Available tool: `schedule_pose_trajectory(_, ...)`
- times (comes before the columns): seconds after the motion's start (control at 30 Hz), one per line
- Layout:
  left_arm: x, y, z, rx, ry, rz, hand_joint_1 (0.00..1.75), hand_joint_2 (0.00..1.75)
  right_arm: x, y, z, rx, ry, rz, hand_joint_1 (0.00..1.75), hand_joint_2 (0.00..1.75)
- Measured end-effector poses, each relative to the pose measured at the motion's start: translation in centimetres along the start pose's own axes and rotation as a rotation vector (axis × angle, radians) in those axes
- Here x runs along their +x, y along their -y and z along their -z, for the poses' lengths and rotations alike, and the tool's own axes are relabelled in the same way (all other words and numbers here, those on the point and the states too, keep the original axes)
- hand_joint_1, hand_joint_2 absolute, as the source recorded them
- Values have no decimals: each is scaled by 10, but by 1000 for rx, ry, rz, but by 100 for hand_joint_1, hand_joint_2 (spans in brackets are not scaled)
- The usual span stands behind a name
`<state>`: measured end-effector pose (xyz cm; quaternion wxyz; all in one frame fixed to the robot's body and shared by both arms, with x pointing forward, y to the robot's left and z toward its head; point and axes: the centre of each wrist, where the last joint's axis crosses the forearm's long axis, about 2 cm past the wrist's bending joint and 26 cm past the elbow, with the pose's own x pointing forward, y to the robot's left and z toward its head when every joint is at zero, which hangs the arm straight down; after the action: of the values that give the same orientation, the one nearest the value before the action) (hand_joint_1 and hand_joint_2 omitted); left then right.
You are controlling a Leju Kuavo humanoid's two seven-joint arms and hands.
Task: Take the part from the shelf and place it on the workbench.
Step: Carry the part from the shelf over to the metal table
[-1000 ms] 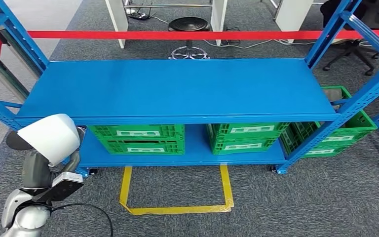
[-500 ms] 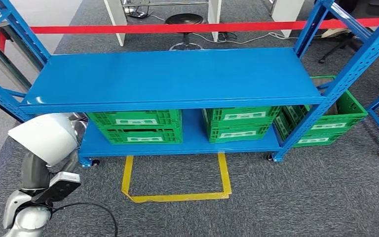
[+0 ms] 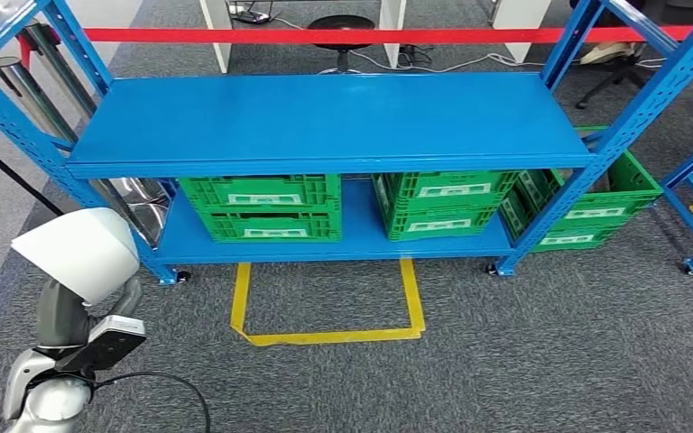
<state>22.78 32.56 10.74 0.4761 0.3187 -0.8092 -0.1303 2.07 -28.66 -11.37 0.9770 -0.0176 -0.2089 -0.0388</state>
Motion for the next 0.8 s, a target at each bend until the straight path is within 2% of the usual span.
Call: schedule_pose_trajectory(0.8, -1, -10, -5, 39, -34, -5, 175, 175, 2, 1, 1, 15, 16, -73, 0, 175)
